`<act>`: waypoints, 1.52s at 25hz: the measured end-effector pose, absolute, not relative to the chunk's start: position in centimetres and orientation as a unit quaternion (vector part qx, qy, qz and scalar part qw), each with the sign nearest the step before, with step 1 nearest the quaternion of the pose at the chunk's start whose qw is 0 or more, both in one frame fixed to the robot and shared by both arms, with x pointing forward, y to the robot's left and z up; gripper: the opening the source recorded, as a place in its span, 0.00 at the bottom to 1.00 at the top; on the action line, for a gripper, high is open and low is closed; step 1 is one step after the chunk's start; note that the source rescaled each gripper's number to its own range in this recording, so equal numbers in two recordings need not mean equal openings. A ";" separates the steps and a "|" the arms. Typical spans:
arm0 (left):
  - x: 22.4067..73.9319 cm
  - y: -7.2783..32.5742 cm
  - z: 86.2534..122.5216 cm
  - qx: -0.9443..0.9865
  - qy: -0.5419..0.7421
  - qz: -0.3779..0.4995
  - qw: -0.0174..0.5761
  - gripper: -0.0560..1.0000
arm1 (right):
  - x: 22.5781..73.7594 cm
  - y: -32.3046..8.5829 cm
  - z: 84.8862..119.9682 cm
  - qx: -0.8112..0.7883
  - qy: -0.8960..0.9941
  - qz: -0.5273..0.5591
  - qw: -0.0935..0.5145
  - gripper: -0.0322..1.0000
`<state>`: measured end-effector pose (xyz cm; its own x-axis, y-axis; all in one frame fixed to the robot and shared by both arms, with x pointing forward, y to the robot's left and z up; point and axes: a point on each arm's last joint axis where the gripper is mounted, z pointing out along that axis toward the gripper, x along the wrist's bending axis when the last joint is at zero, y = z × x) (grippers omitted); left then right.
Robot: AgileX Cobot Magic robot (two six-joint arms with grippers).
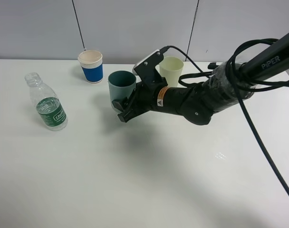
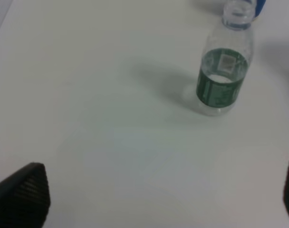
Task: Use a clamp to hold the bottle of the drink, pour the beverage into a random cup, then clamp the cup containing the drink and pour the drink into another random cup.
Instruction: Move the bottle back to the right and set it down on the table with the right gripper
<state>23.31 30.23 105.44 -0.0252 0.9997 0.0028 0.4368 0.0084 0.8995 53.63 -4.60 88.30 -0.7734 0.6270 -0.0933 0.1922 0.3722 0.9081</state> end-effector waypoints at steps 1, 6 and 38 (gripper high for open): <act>23.3 30.2 105.4 0.592 0.606 0.381 0.370 1.00 | 53.6 -4.6 88.0 0.257 0.801 0.495 0.216 0.05; 23.3 30.2 105.4 0.592 0.606 0.381 0.370 1.00 | 53.6 -4.7 86.8 0.261 0.808 0.485 0.209 0.05; 23.3 30.2 105.4 0.592 0.606 0.381 0.370 1.00 | 52.8 -5.8 95.0 0.254 0.810 0.470 0.243 0.71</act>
<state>23.31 30.23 105.44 -0.0252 0.9997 0.0028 0.4368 0.0084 0.8995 52.76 -5.80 94.96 -0.7529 0.6399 -0.1539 0.1841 0.4294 0.8842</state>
